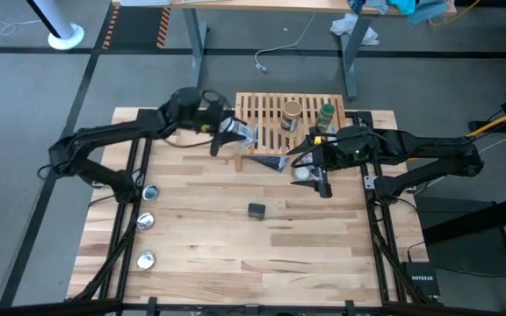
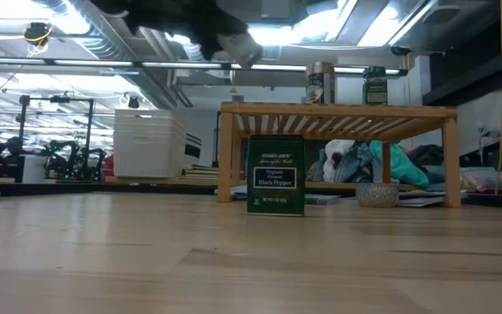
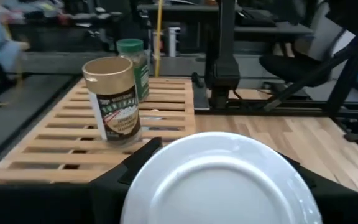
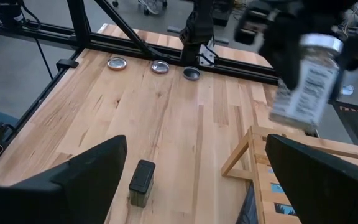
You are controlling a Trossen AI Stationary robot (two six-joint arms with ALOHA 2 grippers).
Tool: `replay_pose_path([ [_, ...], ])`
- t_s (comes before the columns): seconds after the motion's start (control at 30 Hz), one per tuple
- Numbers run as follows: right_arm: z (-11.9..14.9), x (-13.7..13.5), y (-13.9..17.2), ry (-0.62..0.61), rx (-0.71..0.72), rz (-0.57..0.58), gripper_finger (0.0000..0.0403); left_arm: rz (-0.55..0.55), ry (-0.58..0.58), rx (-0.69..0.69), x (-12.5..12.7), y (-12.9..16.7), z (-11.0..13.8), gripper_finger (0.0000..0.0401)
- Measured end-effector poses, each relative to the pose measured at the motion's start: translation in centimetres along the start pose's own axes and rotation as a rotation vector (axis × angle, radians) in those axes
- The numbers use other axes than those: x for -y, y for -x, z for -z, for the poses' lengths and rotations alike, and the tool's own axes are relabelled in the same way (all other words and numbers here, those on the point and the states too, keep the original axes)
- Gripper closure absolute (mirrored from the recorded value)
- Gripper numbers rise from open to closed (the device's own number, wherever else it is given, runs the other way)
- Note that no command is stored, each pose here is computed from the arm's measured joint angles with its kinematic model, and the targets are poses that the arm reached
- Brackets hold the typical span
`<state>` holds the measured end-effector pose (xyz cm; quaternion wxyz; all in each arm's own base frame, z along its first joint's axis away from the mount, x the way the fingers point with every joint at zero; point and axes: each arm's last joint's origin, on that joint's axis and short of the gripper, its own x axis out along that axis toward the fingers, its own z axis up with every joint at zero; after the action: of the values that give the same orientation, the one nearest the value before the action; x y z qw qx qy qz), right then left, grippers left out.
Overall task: Shelf spices
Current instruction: Put the white seasoning bottle on the shelf
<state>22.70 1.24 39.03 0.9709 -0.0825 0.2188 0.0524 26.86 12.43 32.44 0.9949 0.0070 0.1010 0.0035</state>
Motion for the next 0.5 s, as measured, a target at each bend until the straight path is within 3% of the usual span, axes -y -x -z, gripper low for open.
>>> replay_pose_path([
  [0.2, 0.0, 0.0, 0.0, 0.000, 0.000, 0.000, 0.0013, 0.093, 0.017, 0.008, -3.3, -2.5, -0.9, 0.0216],
  [0.5, 0.0, 0.0, 0.0, 0.000, -0.001, 0.000, 0.0013, 0.119, 0.051, -0.026, -7.8, -5.9, -1.4, 0.0216],
])
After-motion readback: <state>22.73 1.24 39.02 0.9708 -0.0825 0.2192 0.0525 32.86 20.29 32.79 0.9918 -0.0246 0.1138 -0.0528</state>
